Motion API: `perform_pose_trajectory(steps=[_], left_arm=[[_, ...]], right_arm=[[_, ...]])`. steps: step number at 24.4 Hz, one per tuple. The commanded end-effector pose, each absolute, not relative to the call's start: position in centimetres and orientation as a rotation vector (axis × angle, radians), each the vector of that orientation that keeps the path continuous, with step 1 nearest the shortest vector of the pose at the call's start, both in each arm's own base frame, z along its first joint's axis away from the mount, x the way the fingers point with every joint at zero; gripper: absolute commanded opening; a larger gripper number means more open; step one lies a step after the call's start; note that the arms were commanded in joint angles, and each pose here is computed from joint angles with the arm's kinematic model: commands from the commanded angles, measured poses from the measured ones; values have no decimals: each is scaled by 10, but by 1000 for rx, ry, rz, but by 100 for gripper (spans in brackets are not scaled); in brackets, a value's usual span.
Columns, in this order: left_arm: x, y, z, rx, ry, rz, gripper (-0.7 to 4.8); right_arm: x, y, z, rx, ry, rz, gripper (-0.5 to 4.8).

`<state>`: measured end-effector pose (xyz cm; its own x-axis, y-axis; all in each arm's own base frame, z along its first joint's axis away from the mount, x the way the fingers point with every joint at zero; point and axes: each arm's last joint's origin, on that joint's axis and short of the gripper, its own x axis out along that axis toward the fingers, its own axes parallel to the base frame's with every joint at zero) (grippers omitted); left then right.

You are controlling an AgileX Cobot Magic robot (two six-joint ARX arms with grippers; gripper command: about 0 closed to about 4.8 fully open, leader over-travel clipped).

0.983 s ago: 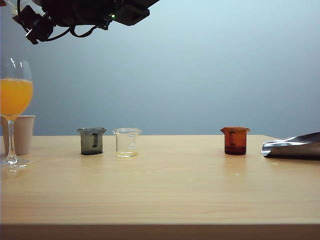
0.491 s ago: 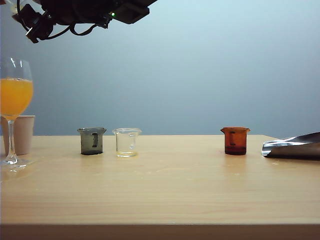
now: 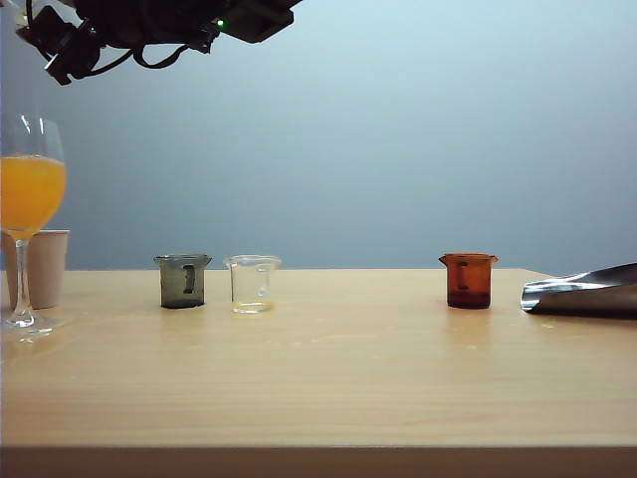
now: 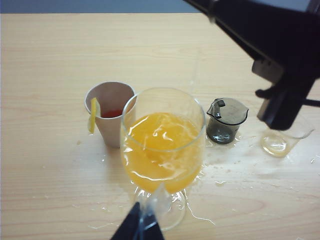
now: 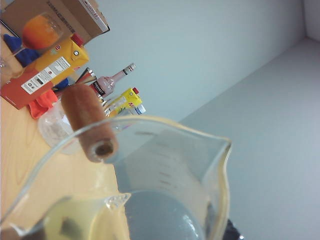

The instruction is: Pick up the third measuring cup from the left, pour the pineapple juice inside into the goblet, and finally put the measuring cup back in its original place.

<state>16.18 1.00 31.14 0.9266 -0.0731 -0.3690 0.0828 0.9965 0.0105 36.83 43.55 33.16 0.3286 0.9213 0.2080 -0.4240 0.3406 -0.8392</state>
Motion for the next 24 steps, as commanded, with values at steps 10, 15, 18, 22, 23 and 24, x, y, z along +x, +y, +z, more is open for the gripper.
perform_pose_trajectory(steps=[10,15,18,22,23,24], left_arm=[[162,10,314,28,359,-81,-4],[162,10,314,28,359,-81,-3],[162,10,314,28,359,-81,-3],[162,10,314,28,359,-81,-3],[162,10,314,28,359,-81,-3],[162,10,314,28,359,-81,-3]], right_arm=[[363,434,345,-772,-842,982,103],[363,434,345,-797,-857,971,103],[364,433,345,-799,-856,969,103],[366,432,345,-800,-854,966,103],[366,432,345,-801,-854,966,103],[367,431,345,-801,-854,964,103]])
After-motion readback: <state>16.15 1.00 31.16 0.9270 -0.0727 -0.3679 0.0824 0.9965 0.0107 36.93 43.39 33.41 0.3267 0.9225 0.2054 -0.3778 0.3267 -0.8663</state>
